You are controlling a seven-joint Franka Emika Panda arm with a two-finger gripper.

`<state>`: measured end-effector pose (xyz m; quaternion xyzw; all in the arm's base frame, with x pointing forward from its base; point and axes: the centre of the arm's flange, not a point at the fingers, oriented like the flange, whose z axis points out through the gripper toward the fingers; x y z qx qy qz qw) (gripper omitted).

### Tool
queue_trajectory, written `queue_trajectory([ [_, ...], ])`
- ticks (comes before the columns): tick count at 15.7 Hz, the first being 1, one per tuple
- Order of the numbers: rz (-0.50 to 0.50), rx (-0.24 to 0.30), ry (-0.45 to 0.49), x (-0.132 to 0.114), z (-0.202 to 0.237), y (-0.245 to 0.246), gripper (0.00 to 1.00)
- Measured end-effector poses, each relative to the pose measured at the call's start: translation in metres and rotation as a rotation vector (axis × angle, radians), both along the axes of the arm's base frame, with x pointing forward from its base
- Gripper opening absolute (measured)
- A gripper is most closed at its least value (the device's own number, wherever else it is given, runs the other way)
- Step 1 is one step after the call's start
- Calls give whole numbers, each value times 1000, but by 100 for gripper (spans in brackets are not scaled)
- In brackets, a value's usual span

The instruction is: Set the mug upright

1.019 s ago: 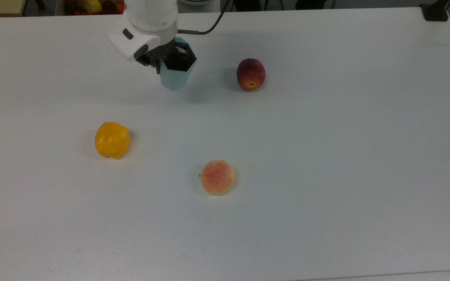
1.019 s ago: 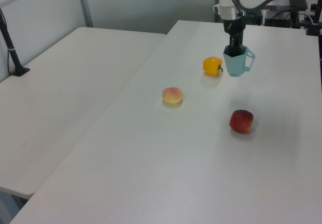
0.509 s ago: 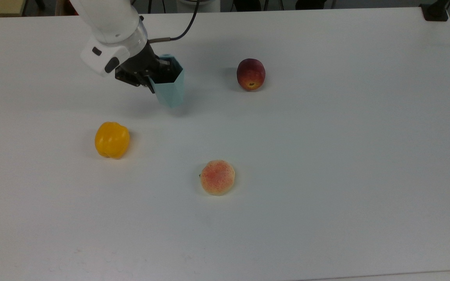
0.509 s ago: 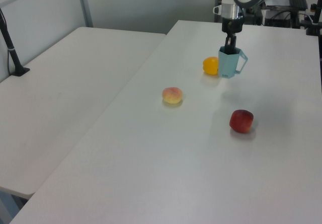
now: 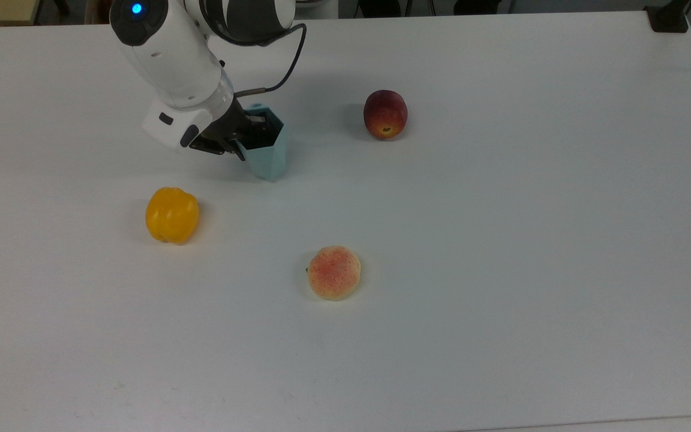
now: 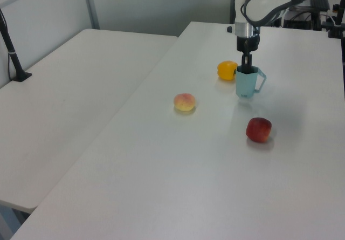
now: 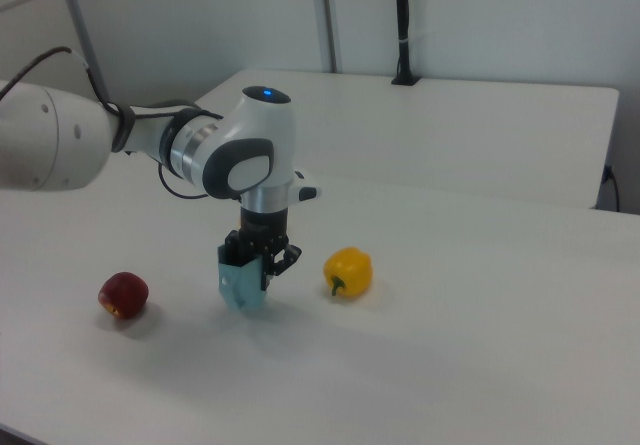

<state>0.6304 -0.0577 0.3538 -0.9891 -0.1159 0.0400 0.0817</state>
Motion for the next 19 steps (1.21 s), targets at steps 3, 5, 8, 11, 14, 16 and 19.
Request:
queue_trajectory([
  [3,6,-7,-15,0,-15,1,7],
  [5,8,-7,-16,1,-17,3,16],
  [8,10,-8,-23,2,-13,4,45],
  [11,1,-10,-48,3,3,4,74],
  [14,-42,-10,-89,4,42,7,100],
  [16,-71,-1,-86,2,84,14,100],
  [19,-150,11,-93,-9,164,35,100],
])
